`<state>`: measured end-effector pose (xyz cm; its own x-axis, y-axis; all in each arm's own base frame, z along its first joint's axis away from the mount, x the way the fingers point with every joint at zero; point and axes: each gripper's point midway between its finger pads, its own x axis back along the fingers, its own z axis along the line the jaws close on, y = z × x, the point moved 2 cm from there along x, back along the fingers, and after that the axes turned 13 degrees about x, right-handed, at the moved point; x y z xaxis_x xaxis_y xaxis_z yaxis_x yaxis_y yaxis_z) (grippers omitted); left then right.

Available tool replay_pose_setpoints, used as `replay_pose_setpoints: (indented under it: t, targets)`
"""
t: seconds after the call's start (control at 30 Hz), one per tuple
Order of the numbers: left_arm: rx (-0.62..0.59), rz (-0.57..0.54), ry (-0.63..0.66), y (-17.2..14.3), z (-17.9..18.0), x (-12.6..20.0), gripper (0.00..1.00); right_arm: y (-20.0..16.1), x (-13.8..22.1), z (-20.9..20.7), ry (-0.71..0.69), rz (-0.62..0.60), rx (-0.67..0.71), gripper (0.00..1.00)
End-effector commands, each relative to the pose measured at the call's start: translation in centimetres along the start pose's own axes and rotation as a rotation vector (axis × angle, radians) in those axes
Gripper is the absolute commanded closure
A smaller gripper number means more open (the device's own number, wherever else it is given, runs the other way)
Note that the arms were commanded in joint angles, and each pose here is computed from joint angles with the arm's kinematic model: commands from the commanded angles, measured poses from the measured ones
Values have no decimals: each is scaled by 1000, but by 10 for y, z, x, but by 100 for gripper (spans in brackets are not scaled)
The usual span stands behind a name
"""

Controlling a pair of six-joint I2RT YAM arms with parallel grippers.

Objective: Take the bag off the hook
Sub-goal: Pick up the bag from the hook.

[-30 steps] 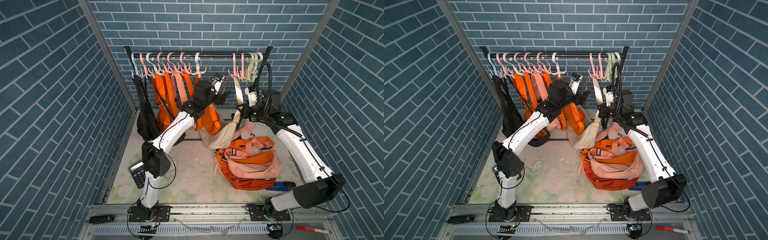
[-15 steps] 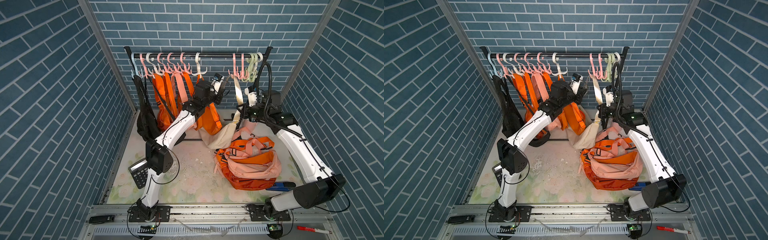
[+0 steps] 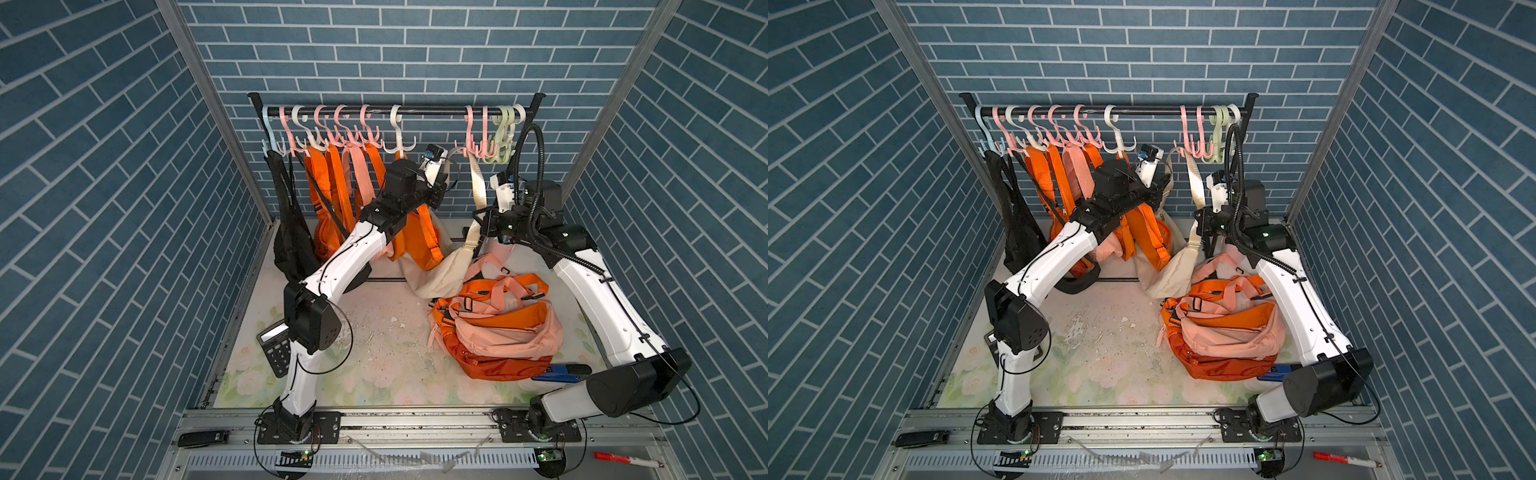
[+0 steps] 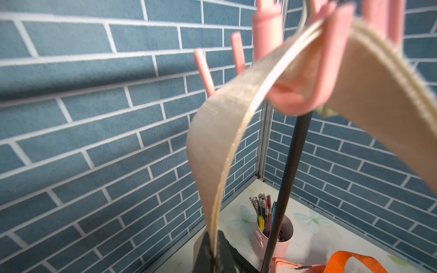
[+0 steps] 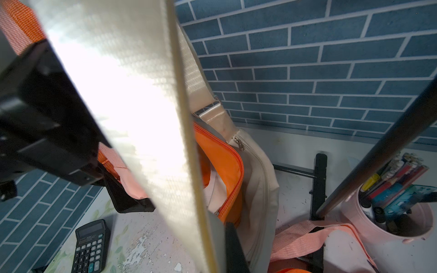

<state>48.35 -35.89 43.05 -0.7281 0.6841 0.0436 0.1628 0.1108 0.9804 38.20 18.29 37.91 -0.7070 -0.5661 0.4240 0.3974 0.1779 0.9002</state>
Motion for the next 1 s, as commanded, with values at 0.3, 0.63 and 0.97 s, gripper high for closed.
replay_pose_setpoints:
  t: [0.3,0.63,0.97]
  targets:
    - [-32,-121,-39,69,-18,42,100,35,15,10,49,-86,-30,100]
    - [-36,-149,-46,87,-24,59,100,46,24,15,63,-113,-26,100]
    - [-10,-117,-74,88,-34,68,100,43,39,27,81,-134,-26,100]
